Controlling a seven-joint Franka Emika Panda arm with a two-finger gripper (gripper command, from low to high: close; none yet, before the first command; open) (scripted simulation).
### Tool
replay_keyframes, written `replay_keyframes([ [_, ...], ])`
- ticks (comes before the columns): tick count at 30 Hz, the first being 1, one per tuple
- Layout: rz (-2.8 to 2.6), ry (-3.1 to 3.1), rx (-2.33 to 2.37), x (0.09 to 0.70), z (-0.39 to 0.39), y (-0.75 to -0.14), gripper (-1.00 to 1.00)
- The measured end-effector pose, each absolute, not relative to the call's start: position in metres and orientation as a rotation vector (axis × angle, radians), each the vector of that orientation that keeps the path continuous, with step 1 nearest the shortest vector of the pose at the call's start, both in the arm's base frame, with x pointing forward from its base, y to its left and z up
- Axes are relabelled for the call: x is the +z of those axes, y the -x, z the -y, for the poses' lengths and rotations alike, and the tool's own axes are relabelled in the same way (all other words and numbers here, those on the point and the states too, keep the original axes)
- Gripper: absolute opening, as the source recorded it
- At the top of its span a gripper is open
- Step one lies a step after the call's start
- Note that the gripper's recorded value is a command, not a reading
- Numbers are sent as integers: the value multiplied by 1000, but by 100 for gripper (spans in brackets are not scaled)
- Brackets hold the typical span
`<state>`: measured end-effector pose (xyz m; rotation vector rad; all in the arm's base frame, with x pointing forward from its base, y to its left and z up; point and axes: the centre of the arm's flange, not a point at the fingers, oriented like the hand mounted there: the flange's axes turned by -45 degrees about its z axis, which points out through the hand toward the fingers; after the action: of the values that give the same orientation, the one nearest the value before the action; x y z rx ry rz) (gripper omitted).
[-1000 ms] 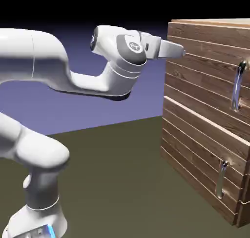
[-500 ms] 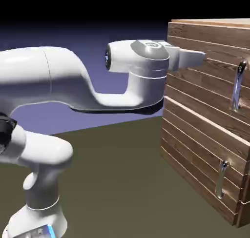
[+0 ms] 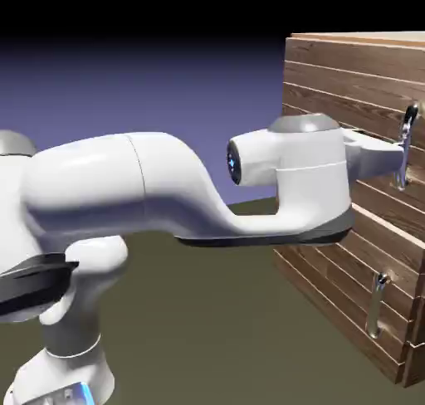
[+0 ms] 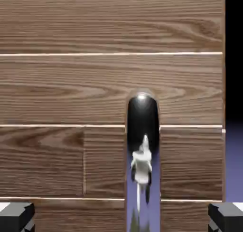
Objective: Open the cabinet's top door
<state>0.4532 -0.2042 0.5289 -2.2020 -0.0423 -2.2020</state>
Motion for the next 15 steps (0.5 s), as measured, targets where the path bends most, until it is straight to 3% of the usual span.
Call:
replay_keyframes([
  [5, 42, 2202, -2201, 529, 203, -494, 0],
  [6, 43, 2202, -2202, 529, 202, -503, -100],
  [15, -73, 2254, -2254, 529, 186, -455, -100],
])
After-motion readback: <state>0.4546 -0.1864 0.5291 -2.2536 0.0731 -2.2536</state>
